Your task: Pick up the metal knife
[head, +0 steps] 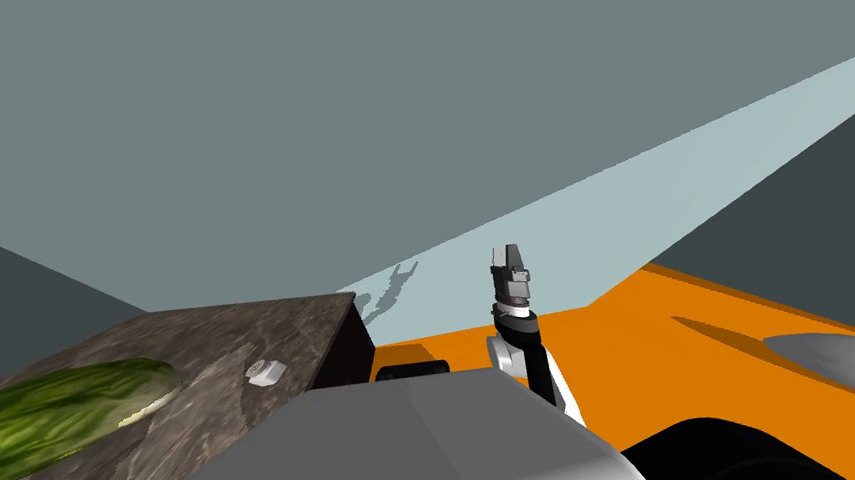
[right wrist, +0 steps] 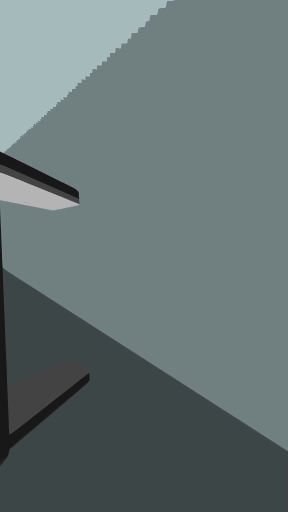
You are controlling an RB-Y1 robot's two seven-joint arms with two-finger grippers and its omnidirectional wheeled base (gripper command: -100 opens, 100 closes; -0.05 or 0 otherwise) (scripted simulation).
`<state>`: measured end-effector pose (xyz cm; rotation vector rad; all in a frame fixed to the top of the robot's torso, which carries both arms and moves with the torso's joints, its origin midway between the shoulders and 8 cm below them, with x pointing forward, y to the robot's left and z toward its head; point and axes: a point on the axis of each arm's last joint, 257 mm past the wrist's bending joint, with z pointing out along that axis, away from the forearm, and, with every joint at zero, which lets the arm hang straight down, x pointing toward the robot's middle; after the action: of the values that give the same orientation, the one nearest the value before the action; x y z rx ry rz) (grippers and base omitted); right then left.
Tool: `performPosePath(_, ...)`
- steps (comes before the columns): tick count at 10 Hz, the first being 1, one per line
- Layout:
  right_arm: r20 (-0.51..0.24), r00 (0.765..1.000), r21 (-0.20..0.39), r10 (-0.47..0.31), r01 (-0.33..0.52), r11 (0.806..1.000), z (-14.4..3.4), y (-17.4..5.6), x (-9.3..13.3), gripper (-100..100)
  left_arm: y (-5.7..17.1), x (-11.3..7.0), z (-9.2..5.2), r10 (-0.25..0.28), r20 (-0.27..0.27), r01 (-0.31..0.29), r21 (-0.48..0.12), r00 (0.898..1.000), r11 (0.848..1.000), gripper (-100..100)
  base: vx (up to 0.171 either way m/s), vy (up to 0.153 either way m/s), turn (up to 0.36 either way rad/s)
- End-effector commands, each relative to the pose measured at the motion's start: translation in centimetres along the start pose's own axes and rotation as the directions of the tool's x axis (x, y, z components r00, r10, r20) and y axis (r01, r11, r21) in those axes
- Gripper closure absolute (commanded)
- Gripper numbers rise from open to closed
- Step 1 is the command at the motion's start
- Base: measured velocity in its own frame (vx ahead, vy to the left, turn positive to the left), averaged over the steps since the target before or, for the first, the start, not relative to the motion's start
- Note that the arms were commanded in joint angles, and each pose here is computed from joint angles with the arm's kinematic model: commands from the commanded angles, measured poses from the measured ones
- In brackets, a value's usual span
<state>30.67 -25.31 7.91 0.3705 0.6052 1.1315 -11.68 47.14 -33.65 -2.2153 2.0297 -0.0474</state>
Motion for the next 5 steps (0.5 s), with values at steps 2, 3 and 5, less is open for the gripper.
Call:
performPosePath(2, 0.000, 1.000, 0.000, 0.000, 0.000, 1.000, 0.00, 0.00, 0.00, 0, -0.07, 0.18, -0.94, -0.002, -0.003, 0.002, -0.007, 1.000, 1.000, 100, 0.006, 0.009, -0.005)
performPosePath(3, 0.000, 1.000, 0.000, 0.000, 0.000, 1.000, 0.00, 0.00, 0.00, 0, -0.09, 0.23, -1.16, -0.002, -0.003, 0.002, -0.009, 1.000, 1.000, 100, 0.004, 0.007, -0.004)
performPosePath(5, 0.000, 1.000, 0.000, 0.000, 0.000, 1.000, 0.00, 0.00, 0.00, 0, -0.14, 0.22, -1.03, -0.002, -0.003, 0.002, -0.007, 1.000, 1.000, 0, 0.000, 0.000, 0.000)
